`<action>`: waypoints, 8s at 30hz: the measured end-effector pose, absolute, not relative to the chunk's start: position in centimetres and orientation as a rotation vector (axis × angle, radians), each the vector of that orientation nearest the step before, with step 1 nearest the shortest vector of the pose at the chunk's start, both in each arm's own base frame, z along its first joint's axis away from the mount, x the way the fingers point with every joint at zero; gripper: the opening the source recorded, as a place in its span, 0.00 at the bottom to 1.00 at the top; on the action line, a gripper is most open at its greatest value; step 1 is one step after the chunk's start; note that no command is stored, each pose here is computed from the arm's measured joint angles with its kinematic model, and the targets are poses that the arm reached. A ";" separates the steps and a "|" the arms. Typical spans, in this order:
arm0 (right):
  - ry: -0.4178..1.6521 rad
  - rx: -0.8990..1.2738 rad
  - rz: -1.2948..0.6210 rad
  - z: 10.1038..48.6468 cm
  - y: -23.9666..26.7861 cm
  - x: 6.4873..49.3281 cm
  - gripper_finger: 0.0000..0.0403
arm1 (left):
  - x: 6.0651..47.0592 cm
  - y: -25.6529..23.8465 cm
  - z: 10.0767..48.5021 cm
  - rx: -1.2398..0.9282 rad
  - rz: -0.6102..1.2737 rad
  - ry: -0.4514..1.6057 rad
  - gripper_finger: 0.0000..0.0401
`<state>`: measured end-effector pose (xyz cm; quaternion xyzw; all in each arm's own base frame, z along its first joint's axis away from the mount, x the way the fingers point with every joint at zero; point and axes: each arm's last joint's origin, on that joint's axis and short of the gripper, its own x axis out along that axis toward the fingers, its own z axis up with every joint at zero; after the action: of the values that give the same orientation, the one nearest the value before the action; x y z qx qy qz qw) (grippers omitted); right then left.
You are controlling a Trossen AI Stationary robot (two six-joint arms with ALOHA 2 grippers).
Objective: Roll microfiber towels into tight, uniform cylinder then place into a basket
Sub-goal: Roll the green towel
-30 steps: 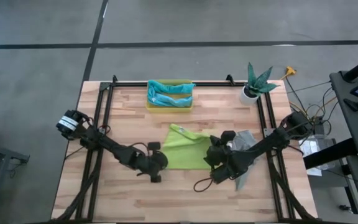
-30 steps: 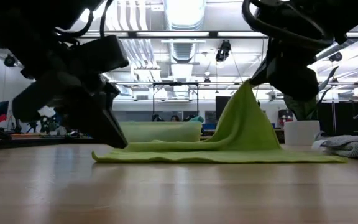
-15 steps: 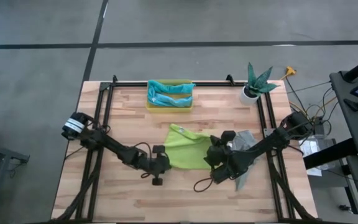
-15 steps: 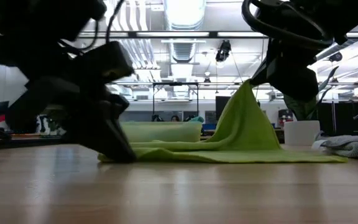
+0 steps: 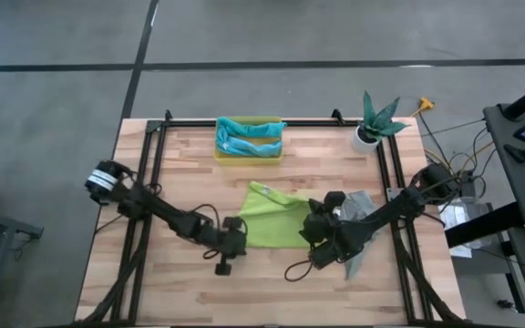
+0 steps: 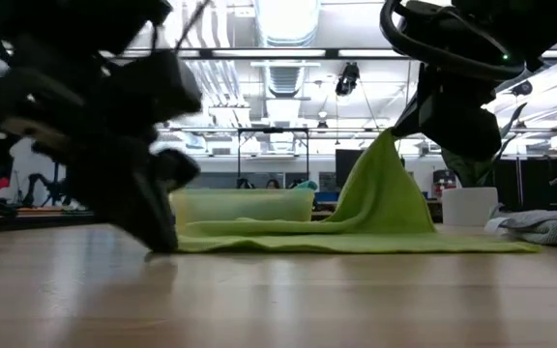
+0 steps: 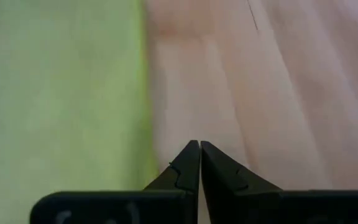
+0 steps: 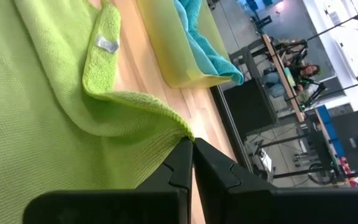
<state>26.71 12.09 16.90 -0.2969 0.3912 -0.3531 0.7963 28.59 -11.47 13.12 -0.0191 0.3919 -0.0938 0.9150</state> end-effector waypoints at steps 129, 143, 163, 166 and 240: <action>0.854 -0.635 -0.724 16.6 12.4 26.6 0.02 | 30.7 4.7 10.8 0.581 0.344 0.840 0.12; 0.855 -0.637 -0.723 16.6 12.4 26.6 0.02 | 30.8 4.1 11.2 0.615 0.444 0.841 0.05; 0.851 -0.632 -0.721 16.6 12.5 26.7 0.02 | 30.5 4.5 12.3 0.165 0.406 0.747 0.19; 0.853 -0.630 -0.719 16.6 12.5 26.7 0.02 | 30.4 5.2 12.3 0.092 0.444 0.736 0.28; 0.728 -0.650 -0.684 19.9 15.3 26.1 0.02 | 22.9 1.6 18.3 -0.248 0.127 0.478 0.00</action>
<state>26.12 15.28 19.90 -0.3062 0.3428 -0.3219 0.8277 22.95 1.57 18.27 -0.1222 0.2359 0.0628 0.9620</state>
